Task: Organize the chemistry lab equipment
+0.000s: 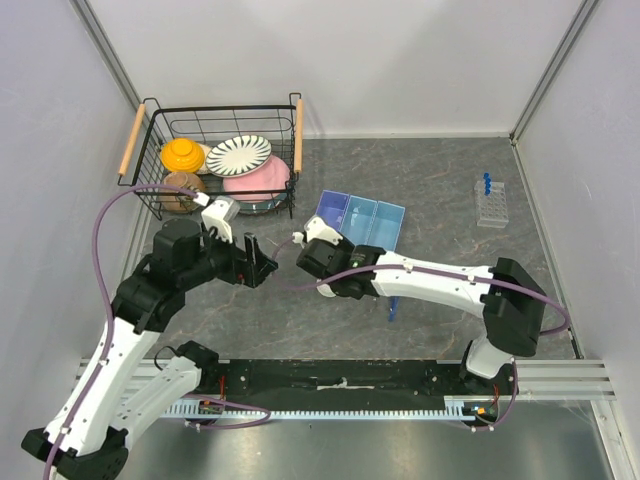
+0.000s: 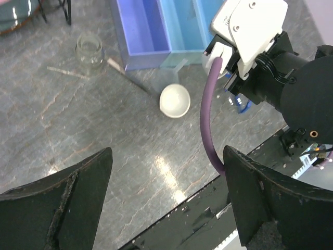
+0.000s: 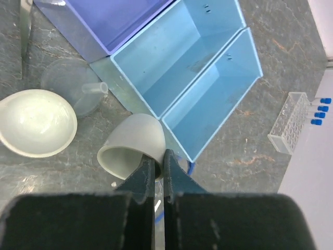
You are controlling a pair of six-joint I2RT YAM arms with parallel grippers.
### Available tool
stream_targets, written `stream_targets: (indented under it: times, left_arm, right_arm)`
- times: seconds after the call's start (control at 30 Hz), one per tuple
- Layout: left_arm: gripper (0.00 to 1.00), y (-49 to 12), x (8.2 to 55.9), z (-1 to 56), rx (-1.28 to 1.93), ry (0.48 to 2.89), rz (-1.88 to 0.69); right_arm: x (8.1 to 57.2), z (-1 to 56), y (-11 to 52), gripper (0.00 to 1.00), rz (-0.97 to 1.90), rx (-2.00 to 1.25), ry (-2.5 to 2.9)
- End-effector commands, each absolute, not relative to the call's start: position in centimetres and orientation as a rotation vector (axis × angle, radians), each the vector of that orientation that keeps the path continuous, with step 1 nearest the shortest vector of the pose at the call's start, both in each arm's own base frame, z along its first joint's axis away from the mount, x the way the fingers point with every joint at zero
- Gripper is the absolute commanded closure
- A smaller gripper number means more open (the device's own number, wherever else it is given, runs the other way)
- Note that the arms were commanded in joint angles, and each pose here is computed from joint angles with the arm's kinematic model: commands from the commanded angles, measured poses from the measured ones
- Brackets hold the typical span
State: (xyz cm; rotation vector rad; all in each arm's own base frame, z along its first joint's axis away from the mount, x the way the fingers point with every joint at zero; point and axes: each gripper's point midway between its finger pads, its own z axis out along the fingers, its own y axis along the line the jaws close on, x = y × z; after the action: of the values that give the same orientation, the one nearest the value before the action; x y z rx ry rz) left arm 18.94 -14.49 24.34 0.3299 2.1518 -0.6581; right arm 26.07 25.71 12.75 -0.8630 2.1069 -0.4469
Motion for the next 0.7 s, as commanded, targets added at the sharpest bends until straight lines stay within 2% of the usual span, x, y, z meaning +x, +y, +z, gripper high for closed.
stream_targets:
  times: [0.0, 0.17, 0.43, 0.67]
  left_arm:
    - [0.08, -14.1, 19.0, 25.0, 0.341, 2.131, -0.632]
    - [0.08, -14.3, 18.8, 25.3, 0.351, 2.125, -0.651]
    - [0.08, -14.4, 18.4, 25.6, 0.361, 2.109, -0.667]
    - [0.08, -14.3, 18.3, 25.8, 0.362, 2.1, -0.661]
  right_arm:
    - [26.8, 21.2, 27.4, 1.0, -0.244, -0.631, 2.109]
    - [30.6, 22.9, 25.7, 1.0, -0.215, -0.466, 2.223]
    - [37.7, 22.6, 23.4, 1.0, 0.113, -0.185, 2.419]
    - [40.3, 20.4, 25.2, 1.0, 0.252, -0.184, 2.508]
